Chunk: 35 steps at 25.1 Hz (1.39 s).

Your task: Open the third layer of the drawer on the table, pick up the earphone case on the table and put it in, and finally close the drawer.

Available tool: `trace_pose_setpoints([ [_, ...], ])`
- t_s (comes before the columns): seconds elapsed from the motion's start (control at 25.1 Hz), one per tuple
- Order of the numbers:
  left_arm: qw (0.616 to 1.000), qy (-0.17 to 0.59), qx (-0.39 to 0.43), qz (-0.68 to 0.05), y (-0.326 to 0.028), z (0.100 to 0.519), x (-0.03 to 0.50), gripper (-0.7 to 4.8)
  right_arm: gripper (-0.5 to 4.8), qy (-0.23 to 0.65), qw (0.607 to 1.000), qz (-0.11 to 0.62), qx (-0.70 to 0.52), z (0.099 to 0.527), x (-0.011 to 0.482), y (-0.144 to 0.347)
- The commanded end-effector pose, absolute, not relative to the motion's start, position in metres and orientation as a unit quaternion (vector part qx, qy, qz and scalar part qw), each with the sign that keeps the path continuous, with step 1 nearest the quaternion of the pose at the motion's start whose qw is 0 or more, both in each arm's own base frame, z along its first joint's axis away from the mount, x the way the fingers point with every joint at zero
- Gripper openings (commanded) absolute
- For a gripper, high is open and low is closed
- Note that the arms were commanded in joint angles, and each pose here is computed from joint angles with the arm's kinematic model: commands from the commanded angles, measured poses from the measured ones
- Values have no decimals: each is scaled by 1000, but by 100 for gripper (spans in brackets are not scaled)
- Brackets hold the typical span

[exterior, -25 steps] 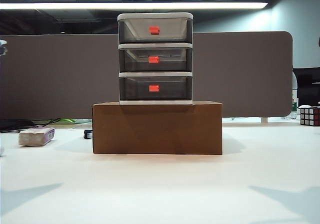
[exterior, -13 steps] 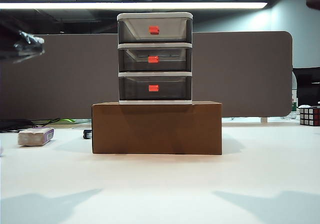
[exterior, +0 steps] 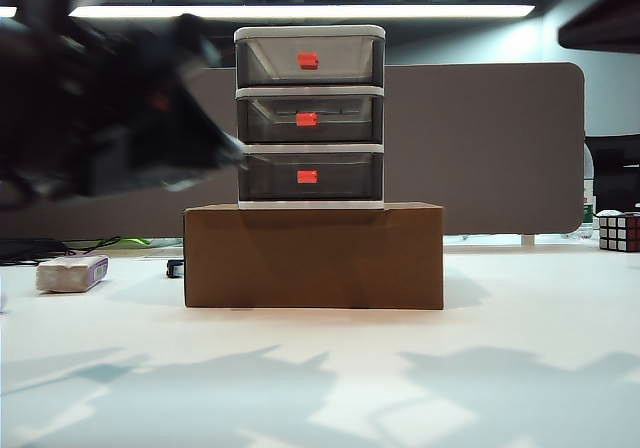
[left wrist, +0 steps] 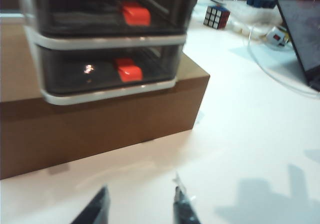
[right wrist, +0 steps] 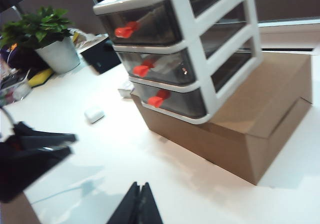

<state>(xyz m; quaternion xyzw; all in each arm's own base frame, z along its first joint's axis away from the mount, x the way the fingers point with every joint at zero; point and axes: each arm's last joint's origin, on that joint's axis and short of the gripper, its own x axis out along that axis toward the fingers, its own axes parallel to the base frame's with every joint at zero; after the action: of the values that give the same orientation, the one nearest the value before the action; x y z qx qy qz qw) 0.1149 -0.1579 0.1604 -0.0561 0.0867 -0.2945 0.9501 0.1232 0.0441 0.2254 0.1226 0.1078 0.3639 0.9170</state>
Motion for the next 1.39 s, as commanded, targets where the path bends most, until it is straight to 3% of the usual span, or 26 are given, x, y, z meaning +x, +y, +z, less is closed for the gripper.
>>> trace_pose_setpoints([
  [0.04,949,59,-77,-298,-172,168,124,152,-6,96,911,385,115,237,131,49],
  [0.24,948,71,-77,-301,-191,166,136,152,-6,-8,901,420,109,257,141,54],
  [0.4,952,64,-74,-291,-215,172,153,152,-6,54,900,416,119,244,161,60],
  [0.56,979,57,-38,-190,-231,169,169,152,-6,115,892,423,113,225,178,71],
  [1.04,995,52,-8,-80,-256,156,189,152,-6,171,864,470,65,217,228,116],
  [1.39,994,45,-29,-94,-260,162,197,152,-6,160,866,471,47,216,232,118],
])
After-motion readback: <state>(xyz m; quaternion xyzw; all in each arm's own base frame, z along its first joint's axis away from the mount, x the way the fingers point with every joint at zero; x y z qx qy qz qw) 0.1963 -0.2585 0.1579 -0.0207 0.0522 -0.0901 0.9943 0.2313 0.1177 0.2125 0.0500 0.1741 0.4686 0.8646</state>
